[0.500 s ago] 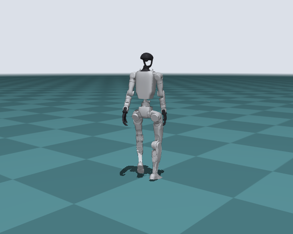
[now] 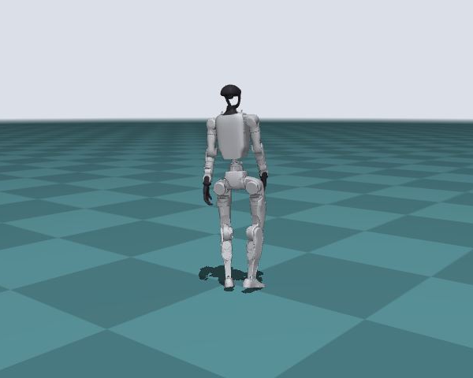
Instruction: In place motions
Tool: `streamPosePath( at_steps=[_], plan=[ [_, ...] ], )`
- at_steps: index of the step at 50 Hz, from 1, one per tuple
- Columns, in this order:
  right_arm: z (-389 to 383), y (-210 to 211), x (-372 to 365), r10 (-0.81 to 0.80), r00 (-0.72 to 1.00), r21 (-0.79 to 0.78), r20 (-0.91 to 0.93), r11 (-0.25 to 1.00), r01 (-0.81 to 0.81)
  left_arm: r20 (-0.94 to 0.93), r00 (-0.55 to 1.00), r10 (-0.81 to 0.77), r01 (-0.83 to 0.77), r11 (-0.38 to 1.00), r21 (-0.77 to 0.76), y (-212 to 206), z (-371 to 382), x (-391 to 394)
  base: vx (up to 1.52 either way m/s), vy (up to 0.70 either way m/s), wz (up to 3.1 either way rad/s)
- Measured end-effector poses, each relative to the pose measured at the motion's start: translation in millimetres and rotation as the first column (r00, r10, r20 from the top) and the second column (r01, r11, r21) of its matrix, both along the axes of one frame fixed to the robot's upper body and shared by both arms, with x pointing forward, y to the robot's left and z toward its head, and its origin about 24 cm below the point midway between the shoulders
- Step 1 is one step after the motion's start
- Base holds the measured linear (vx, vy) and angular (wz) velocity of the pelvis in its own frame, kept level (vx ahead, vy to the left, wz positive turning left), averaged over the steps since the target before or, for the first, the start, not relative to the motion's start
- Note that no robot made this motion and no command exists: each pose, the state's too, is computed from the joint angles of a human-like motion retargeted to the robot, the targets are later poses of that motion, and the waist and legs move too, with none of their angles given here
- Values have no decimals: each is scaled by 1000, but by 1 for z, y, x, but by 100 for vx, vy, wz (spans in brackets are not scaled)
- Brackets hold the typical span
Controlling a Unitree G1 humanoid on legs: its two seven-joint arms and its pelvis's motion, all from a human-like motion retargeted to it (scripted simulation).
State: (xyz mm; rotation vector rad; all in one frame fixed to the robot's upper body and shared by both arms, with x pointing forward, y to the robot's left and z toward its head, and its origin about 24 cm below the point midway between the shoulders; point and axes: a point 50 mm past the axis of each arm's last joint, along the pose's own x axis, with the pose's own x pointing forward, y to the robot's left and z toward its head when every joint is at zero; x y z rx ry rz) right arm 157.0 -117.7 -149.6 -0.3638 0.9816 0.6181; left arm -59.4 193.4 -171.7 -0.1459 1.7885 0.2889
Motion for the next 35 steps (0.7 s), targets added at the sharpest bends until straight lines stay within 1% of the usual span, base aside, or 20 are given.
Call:
streamPosePath(
  at_steps=[1, 3, 5, 6, 8, 10, 12, 14, 16, 18, 20, 22, 25, 27, 29, 31, 33, 35],
  plan=[
    [-16, -20, -40, -44, 988, -75, -147, 997, 33, 53, 996, -66, 66, 998, 2, 0, -3, 23, 55, -22, 160],
    [-29, -60, -111, -178, 894, -243, -410, 967, 82, 220, 957, -187, 196, 980, -19, -3, -6, 93, 6, -14, 127],
    [-23, -87, -177, -390, 702, -411, -596, 899, 150, 438, 849, -296, 346, 938, -37, -16, 6, 176, -37, -7, 186],
    [-17, -98, -207, -495, 595, -483, -633, 853, 196, 550, 768, -328, 410, 912, -28, -23, 19, 217, -32, -4, 176],
    [-2, -112, -257, -646, 376, -587, -664, 762, 274, 726, 577, -374, 516, 856, 31, -34, 54, 290, -28, -5, 122],
    [12, -111, -299, -715, 199, -641, -670, 693, 330, 823, 397, -406, 547, 825, 143, -40, 90, 338, -17, -11, 112],
    [25, -106, -334, -758, 106, -690, -643, 634, 349, 862, 271, -428, 509, 824, 249, -44, 113, 360, 7, -23, 92],
    [36, -99, -360, -791, 40, -725, -610, 579, 373, 890, 162, -427, 454, 833, 317, -47, 130, 372, 7, -28, 35],
    [42, -94, -374, -815, -20, -754, -579, 526, 393, 913, 76, -400, 409, 848, 337, -49, 144, 380, 0, -18, -12],
    [45, -94, -378, -832, -57, -779, -551, 489, 394, 929, 40, -367, 389, 863, 323, -49, 149, 382, 1, -3, -50],
    [46, -95, -378, -841, -60, -789, -538, 478, 386, 935, 79, -346, 403, 869, 288, -52, 139, 373, 11, 5, -77],
    [36, -100, -360, -840, -7, -775, -542, 497, 389, 925, 188, -331, 432, 873, 225, -48, 115, 354, 15, 9, -98],
    [17, -98, -323, -786, 134, -690, -603, 599, 406, 853, 410, -323, 457, 882, 115, -44, 67, 302, 16, 7, -95],
    [1, -92, -290, -723, 264, -603, -638, 683, 413, 749, 583, -315, 442, 897, 33, -40, 33, 249, 14, 10, -107],
    [-12, -84, -251, -652, 413, -514, -636, 757, 403, 581, 755, -302, 402, 914, -47, -35, 6, 182, 17, 15, -7],
    [-23, -75, -206, -555, 581, -431, -596, 831, 352, 340, 900, -271, 324, 939, -111, -27, -8, 106, 12, 24, -35],
    [-29, -61, -150, -424, 735, -334, -529, 900, 279, 64, 976, -208, 215, 967, -135, -20, -6, 32, -16, 25, -162],
    [-25, -39, -77, -300, 861, -196, -410, 951, 238, -138, 981, -132, 120, 988, -94, -12, 4, -20, -67, 17, -56]
  ],
)
